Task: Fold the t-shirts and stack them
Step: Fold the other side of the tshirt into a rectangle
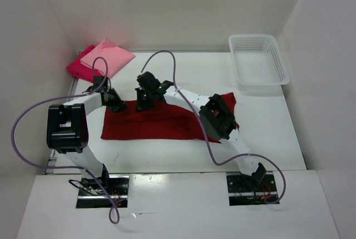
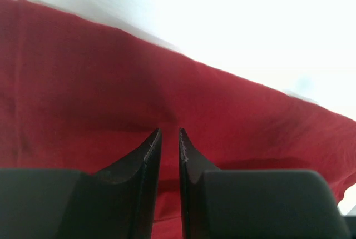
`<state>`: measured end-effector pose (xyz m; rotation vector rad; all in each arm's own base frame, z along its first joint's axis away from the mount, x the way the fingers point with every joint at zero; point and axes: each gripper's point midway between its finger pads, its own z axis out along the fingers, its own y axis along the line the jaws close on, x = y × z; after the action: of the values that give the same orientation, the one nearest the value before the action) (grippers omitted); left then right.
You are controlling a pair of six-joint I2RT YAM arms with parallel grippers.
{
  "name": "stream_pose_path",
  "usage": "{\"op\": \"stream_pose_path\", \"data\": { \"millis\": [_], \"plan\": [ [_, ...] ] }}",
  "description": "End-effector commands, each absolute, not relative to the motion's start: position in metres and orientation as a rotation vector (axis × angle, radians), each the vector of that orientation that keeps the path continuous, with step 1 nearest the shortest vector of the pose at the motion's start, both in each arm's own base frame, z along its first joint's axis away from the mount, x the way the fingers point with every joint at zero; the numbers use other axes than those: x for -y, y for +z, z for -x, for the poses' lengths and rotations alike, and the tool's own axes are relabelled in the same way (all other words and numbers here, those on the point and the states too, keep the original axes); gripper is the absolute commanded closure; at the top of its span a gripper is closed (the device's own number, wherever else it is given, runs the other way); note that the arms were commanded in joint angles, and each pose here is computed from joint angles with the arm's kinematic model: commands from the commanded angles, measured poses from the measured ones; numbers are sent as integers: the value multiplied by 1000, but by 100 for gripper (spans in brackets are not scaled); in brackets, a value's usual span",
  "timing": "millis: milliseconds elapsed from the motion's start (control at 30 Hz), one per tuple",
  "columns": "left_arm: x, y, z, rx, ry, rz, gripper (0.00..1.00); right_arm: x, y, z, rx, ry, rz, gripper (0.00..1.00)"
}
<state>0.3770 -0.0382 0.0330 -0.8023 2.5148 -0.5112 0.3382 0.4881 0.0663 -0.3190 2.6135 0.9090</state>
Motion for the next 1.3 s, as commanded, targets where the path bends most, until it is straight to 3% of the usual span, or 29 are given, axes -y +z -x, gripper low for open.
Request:
{"op": "stream_pose_path", "data": {
  "millis": [0,300,667,767,967,1100,1267],
  "plan": [
    [32,41,-391,-2467,-520,779,75,-521,80,-341,-2557,962,348,100],
    [20,36,-390,-2462,-505,807,75,-542,58,-315,-2620,998,432,100],
    [20,31,-392,-2461,-508,819,75,-551,67,-224,-2640,1026,700,100],
    [16,34,-393,-2447,-506,825,75,-545,73,-221,-2635,1029,700,99],
    [16,69,-394,-2370,-517,783,75,-509,133,-264,-2524,1025,568,99],
    [24,92,-383,-2323,-541,733,75,-444,134,-316,-2512,990,355,99],
    [57,97,-373,-2335,-595,675,75,-389,94,-349,-2590,873,177,99]
  ]
}}
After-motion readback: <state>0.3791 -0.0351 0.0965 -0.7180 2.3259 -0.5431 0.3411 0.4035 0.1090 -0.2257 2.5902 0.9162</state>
